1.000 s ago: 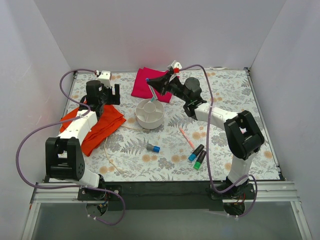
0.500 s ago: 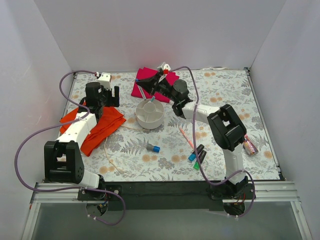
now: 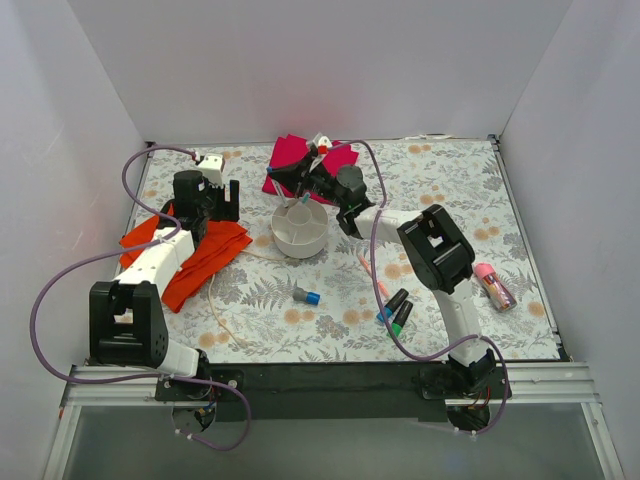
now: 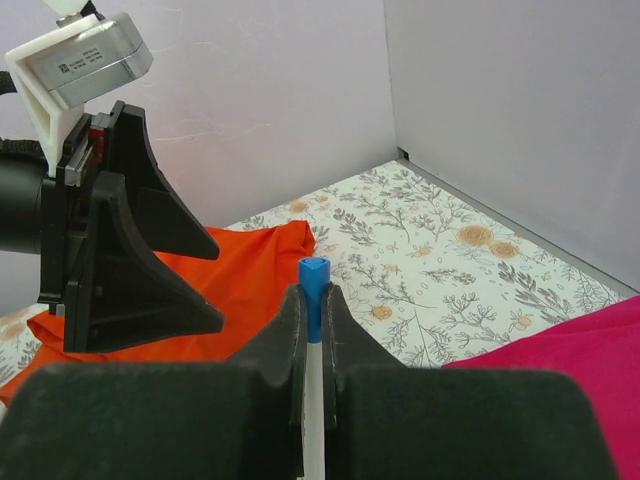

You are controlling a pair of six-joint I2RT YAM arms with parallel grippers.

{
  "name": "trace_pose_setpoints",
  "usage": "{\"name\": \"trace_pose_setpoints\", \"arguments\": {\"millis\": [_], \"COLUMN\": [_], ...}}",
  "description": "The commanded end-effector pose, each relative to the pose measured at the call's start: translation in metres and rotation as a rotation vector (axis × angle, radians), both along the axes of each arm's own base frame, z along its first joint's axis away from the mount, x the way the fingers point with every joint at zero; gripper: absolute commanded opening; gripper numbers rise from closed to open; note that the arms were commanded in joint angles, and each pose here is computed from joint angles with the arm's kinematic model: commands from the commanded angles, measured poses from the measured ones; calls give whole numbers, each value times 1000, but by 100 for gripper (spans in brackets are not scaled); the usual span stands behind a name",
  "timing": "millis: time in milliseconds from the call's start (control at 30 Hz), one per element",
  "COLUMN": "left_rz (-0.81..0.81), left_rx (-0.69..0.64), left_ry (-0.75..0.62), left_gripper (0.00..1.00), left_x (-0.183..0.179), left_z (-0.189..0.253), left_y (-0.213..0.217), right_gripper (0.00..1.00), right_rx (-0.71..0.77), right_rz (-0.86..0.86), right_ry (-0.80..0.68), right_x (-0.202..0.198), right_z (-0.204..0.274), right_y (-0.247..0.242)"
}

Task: Sort the stationery into containers
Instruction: Place the pen in the storage box, then pick up the pen from the center of the board.

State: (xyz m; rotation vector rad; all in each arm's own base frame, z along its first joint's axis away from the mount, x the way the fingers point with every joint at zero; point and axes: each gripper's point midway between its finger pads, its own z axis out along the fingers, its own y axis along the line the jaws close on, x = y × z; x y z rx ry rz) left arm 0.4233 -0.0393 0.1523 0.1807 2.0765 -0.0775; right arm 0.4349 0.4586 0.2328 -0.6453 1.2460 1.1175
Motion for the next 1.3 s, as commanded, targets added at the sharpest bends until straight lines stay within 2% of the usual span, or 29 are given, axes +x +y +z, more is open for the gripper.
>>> {"name": "trace_pose_setpoints", "arguments": {"millis": [0, 133, 233, 333, 367, 467, 567, 700, 767, 800, 833, 900, 933, 1000, 1033, 1167, 1267], "left_rz": [-1, 0, 0, -5, -5, -6, -10, -3, 0, 0, 4, 6, 7, 6, 3, 6, 1], "left_rx": [6, 10, 11, 14, 14, 13, 4, 3, 10, 12, 16, 24, 26, 26, 26, 39, 35], "left_ry": [-49, -56, -55, -55, -58, -64, -83, -126, -144, -163, -172, -190, -195, -206, -218, -212, -235], "left_gripper": [77, 77, 77, 77, 77, 77, 77, 77, 77, 77, 77, 77, 77, 77, 77, 77, 77], "left_x": [-1, 2, 2, 3, 4, 7, 11, 16, 17, 18, 18, 19, 19, 20, 22, 22, 24], "left_z": [20, 21, 20, 21, 22, 24, 30, 45, 51, 59, 62, 69, 71, 76, 82, 79, 80], "left_y": [0, 1, 1, 0, 0, 0, -2, -1, 0, 1, 2, 3, 3, 3, 3, 4, 3], "right_gripper": [3, 4, 13, 25, 37, 49, 53, 53, 54, 54, 54, 54, 54, 53, 53, 50, 49], "right_rx": [63, 33, 25, 18, 17, 17, 11, 0, -82, -131, -255, -468, -622, -783, -894, -1046, -1065], "right_rz": [-21, -29, -33, -40, -44, -45, -49, -94, -118, -148, -145, -180, -146, -163, -121, -3, -19], "right_ry": [-60, -37, -34, -17, -16, -33, -59, -110, -73, -157, -83, -191, -85, 1, 106, 316, 355], "right_x": [0, -5, -6, -5, -5, -8, -13, -18, -21, -23, -27, -32, -43, -51, -69, -116, -130], "right_z": [24, 5, 0, -6, -6, 5, 25, 69, 57, 75, 44, 34, -2, -33, -63, -113, -127], "right_y": [-4, -11, -14, -19, -21, -26, -38, -77, -98, -119, -128, -149, -163, -186, -202, -230, -241]}}
